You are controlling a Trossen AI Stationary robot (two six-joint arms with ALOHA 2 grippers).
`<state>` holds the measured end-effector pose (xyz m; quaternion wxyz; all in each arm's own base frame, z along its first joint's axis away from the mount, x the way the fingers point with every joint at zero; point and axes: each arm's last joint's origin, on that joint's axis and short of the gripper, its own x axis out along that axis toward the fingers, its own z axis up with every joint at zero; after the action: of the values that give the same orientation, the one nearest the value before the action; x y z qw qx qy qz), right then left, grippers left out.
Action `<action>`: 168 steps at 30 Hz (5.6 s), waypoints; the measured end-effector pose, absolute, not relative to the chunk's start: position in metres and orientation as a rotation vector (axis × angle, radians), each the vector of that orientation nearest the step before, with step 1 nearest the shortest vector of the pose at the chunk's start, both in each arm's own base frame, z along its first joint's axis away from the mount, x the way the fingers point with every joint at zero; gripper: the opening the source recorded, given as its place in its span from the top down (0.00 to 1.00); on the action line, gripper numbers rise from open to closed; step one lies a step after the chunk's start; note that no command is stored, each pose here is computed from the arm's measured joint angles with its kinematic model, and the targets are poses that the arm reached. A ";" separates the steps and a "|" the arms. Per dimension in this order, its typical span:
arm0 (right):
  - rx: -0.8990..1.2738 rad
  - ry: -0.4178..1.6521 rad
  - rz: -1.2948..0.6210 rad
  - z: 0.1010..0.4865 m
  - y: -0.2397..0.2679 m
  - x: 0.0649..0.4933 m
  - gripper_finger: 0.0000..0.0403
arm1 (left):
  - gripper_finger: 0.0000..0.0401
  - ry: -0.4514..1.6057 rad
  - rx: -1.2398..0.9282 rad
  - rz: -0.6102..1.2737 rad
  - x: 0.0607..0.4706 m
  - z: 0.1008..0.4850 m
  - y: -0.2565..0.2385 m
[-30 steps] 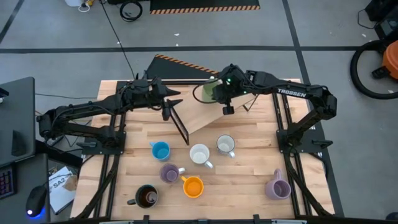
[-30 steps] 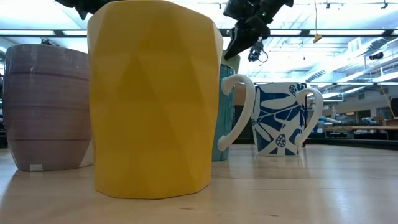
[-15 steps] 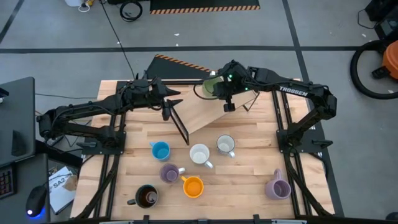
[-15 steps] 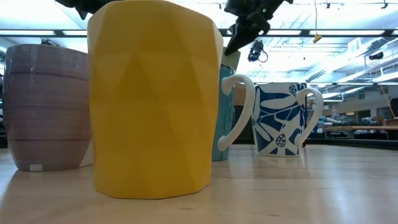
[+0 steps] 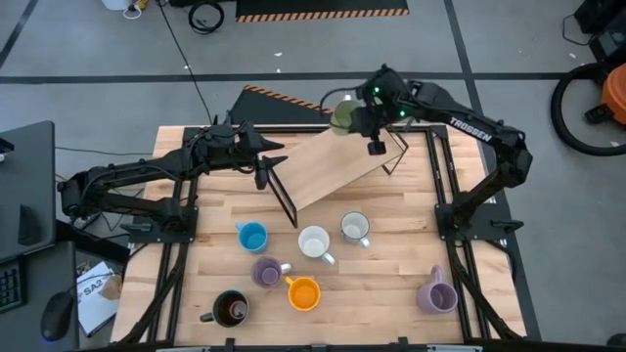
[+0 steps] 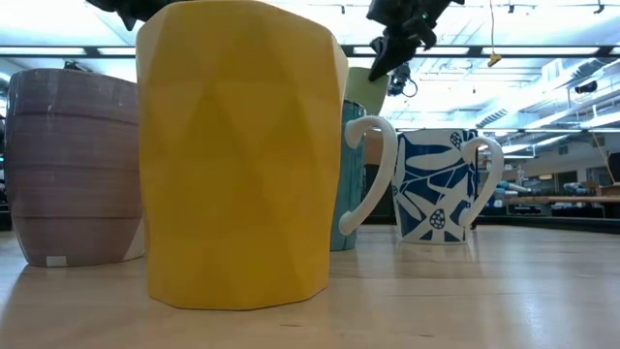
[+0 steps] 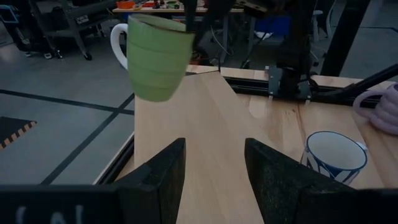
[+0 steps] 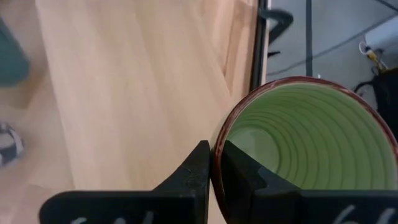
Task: Place coffee mugs
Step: Put the green mug on the shelf, then put the light blue mug on the shelf
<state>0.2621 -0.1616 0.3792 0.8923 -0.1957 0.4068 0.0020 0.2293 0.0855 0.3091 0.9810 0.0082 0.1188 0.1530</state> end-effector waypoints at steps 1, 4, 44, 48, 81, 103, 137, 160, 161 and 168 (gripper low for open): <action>-0.402 0.845 -0.001 0.379 -0.166 0.259 0.91 | 0.57 0.239 0.017 0.308 0.229 0.309 0.086; -0.394 0.833 0.001 0.379 -0.177 0.251 0.91 | 0.57 0.239 0.017 0.308 0.229 0.309 0.086; -0.200 0.993 -0.090 0.357 -0.213 0.228 0.79 | 0.57 0.232 0.025 0.308 0.230 0.310 0.086; -0.203 1.016 -0.131 0.357 -0.214 0.227 0.76 | 0.57 0.233 0.025 0.308 0.230 0.310 0.086; -0.204 1.082 -0.218 0.365 -0.198 0.229 0.72 | 0.57 0.247 0.021 0.307 0.229 0.309 0.085; -0.101 0.968 -0.252 0.407 -0.150 0.252 0.72 | 0.57 0.371 -0.057 -0.214 0.218 0.300 0.056; -0.181 0.810 -0.193 0.422 -0.057 0.290 0.72 | 0.57 1.079 -0.169 -0.022 0.202 0.279 -0.056; -0.166 0.857 -0.148 0.373 -0.042 0.308 0.72 | 0.57 1.336 0.306 -0.156 0.226 0.216 -0.106; -0.169 0.853 -0.143 0.371 -0.041 0.309 0.72 | 0.58 1.348 0.322 -0.160 0.227 0.214 -0.107; -0.182 0.858 -0.112 0.367 -0.031 0.311 0.72 | 0.74 1.401 0.359 -0.155 0.230 0.204 -0.106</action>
<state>0.3110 -0.0305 0.3669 0.9037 -0.0883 0.4154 -0.0542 0.2297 -0.1056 0.2042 0.7470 0.1641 0.6403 -0.0709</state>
